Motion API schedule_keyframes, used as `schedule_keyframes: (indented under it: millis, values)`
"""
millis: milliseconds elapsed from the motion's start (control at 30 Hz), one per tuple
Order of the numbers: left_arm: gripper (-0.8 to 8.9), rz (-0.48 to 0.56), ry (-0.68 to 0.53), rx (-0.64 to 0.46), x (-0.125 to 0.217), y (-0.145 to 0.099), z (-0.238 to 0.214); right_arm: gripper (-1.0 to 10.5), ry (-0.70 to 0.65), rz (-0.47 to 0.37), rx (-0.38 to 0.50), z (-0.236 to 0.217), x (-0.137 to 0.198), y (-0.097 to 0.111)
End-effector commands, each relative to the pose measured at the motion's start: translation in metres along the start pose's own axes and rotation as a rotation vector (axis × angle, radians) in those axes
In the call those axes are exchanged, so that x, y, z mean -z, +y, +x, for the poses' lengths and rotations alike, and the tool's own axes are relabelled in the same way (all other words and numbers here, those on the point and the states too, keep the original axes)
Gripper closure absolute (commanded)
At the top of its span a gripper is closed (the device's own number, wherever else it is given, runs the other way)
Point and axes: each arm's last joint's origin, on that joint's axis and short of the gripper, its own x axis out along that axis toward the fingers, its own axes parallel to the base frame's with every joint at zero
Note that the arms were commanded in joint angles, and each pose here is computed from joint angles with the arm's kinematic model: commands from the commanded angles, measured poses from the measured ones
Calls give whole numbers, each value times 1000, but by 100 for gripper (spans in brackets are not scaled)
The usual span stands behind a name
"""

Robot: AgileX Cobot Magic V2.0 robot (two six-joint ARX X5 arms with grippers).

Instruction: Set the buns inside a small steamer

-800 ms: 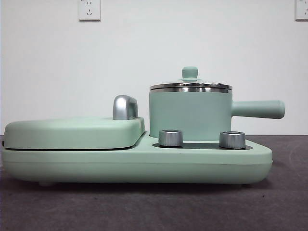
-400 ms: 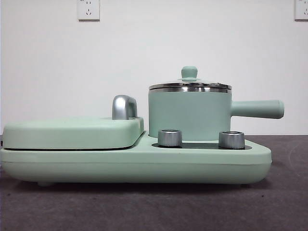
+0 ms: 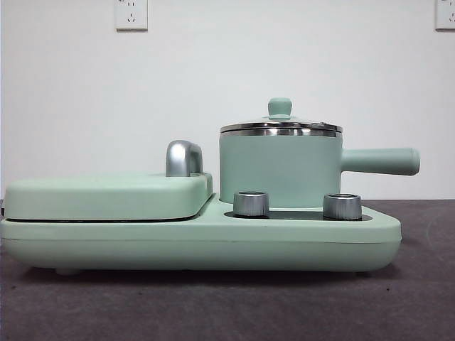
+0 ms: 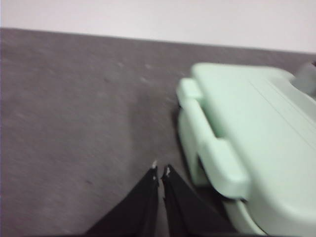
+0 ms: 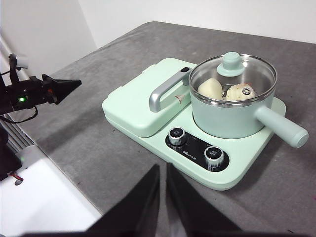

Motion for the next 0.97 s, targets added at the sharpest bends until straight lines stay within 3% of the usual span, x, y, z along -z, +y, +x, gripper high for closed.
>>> schedule_keyframes:
  millis: [33,267,967]
  values:
    - [791,7,-21,-39,5,3,2,926,-16,-12,-7,-2,-2,1]
    - [791,-8,-4,-98,16,6,4,926,-16,-12,-7,-2,-2,1]
    - [791,8,-6,-100,16,6,4,926,-16,-12,-7,-2,-2,1]
